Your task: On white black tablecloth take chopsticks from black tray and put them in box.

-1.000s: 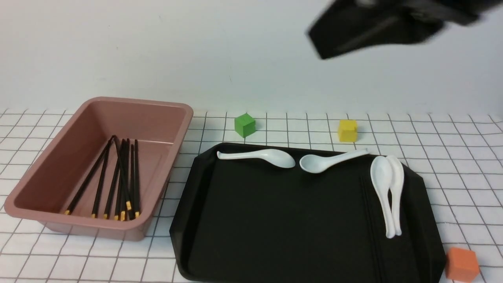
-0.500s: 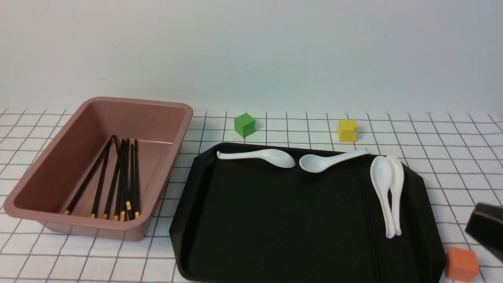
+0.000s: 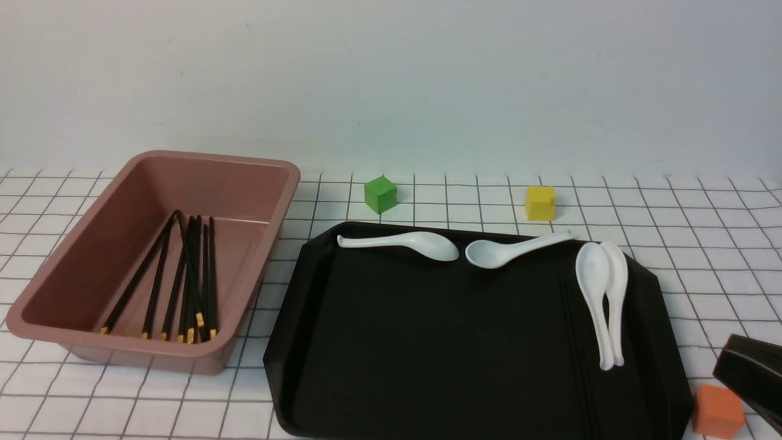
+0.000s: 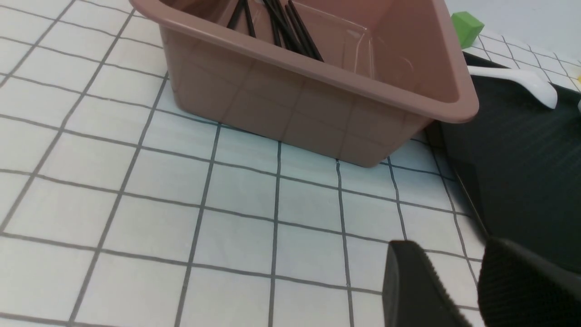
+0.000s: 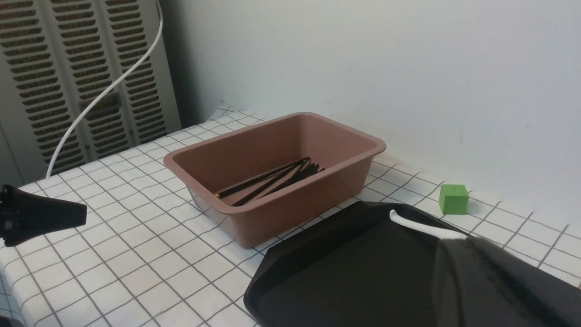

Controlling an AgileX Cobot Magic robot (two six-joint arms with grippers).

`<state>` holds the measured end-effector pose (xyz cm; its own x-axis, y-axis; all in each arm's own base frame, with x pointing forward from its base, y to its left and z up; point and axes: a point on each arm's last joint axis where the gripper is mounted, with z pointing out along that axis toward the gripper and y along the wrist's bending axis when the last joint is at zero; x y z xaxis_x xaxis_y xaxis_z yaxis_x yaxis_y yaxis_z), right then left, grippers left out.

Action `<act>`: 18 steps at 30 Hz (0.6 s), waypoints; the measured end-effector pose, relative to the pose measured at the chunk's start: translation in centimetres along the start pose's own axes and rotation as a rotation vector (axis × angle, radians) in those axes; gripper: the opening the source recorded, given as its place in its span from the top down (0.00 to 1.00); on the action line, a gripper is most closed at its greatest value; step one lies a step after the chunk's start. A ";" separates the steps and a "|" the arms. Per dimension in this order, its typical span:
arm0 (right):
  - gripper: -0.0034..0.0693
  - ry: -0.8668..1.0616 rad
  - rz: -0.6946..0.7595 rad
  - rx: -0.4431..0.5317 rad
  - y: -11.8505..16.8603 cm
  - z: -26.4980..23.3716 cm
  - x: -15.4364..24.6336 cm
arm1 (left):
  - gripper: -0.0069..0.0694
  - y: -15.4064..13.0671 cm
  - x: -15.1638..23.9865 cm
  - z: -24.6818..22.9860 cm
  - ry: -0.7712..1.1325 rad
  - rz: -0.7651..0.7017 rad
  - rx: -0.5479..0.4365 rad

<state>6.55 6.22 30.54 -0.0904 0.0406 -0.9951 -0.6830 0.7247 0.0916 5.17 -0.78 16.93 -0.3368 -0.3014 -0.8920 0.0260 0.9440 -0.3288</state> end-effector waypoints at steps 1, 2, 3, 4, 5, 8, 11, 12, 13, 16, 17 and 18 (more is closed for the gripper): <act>0.95 0.000 0.000 0.000 0.0 0.0 0.0 | 0.60 0.0 0.0 0.0 0.000 0.000 0.000; 0.95 0.000 -0.003 0.000 0.0 0.0 0.0 | 0.60 0.0 0.0 0.0 0.000 0.000 0.000; 0.94 0.000 -0.004 0.000 0.0 0.0 0.0 | 0.60 0.0 0.0 0.0 0.000 0.000 0.000; 0.94 -0.003 -0.004 0.000 0.0 0.0 0.0 | 0.60 0.0 0.0 0.0 0.000 0.000 0.000; 0.94 -0.003 -0.004 0.000 0.0 0.0 0.0 | 0.60 0.0 0.0 0.0 0.000 0.000 0.000; 0.94 -0.004 -0.004 0.000 0.0 0.0 0.0 | 0.60 0.0 0.0 0.0 0.000 0.000 0.000; 0.94 -0.004 -0.004 0.000 0.0 0.0 0.0 | 0.60 0.0 0.0 0.0 0.000 0.000 0.000; 0.93 -0.004 -0.004 0.000 0.0 0.0 0.0 | 0.60 0.0 0.0 0.0 0.000 0.000 0.000; 0.93 -0.004 -0.004 0.000 0.0 0.0 0.0 | 0.60 0.0 0.0 0.0 0.000 0.000 0.000; 0.93 -0.002 -0.004 0.000 0.0 0.0 0.1 | 0.60 0.0 0.0 0.0 0.000 0.000 0.000; 0.92 0.005 -0.005 0.001 0.0 0.1 0.4 | 0.60 0.0 0.0 0.0 0.000 0.000 0.000; 0.92 0.006 -0.005 0.001 0.0 0.0 0.5 | 0.60 0.0 0.0 0.0 0.000 0.000 0.000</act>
<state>6.57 6.23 30.01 -0.0912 0.0335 -0.9953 -0.6829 0.7253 0.0870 5.17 -0.78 16.93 -0.3368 -0.3014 -0.8920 0.0260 0.9440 -0.3288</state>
